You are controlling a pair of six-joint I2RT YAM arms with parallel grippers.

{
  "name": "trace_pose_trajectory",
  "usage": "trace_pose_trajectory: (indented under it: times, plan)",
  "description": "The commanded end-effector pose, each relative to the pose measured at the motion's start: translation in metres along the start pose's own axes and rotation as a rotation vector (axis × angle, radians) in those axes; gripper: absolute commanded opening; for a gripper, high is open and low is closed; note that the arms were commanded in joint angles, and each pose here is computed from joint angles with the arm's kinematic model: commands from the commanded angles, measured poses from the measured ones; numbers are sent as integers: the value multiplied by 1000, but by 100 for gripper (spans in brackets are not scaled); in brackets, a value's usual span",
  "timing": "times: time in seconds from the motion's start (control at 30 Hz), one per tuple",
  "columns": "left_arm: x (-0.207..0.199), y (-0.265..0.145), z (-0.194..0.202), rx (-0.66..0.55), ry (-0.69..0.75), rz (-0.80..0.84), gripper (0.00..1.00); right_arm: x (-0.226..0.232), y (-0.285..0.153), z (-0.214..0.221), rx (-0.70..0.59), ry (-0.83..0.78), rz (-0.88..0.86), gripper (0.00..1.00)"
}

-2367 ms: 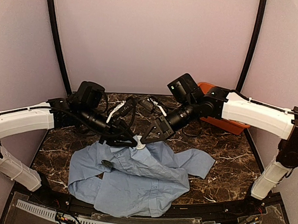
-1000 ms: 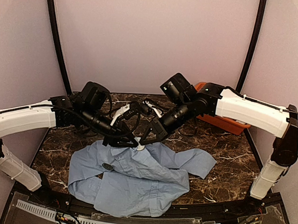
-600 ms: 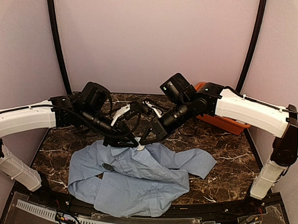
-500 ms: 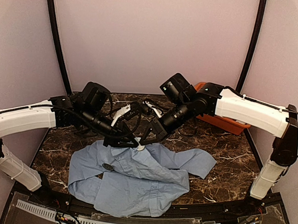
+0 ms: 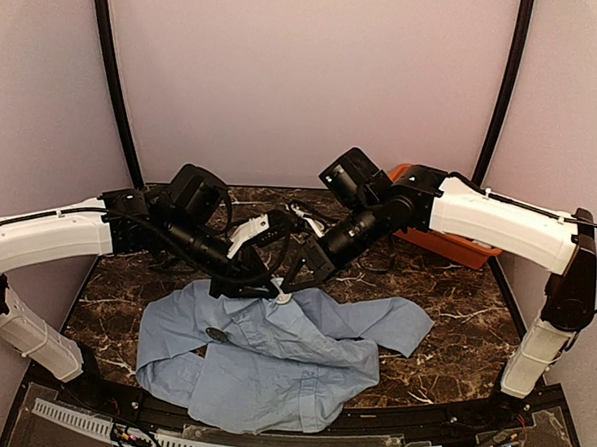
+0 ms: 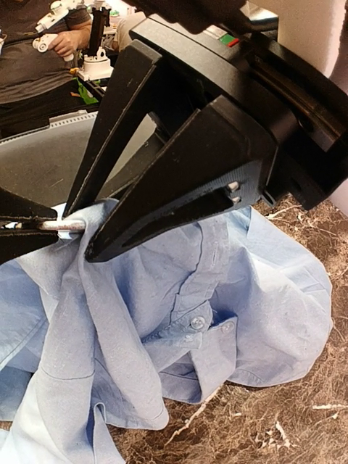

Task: Pin the brooch onto the clothing
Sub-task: Pin the brooch to the flattened clothing.

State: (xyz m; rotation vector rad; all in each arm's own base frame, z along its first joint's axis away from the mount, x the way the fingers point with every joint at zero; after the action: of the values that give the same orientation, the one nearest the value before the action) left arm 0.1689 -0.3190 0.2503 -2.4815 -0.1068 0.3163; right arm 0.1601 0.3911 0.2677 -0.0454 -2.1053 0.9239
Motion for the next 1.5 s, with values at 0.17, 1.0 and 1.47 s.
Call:
trace_pose_trajectory:
  times: [0.17, 1.0, 1.47]
  plan:
    - [5, 5, 9, 60, 6, -36, 18, 24, -2, -13, -45, -92, -64, 0]
    - [-7, -25, -5, -161, 0, 102, 24, 31, -19, -16, -101, -91, -189, 0]
    - [-21, -32, -15, -239, 31, 191, 29, 31, -22, -16, -119, -90, -223, 0]
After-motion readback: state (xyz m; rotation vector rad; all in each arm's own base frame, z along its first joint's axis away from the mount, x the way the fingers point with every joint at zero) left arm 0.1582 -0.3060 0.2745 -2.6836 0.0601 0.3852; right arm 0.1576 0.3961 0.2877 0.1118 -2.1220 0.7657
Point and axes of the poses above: each gripper's point midway between its finger pads, its own y axis out along the fingers, its own x axis along the line the jaws close on, z = x × y, the point moved 4 cm from there along -y, back along the fingers, and after that the axes turned 2 degrees about y, right-handed, at the moved point
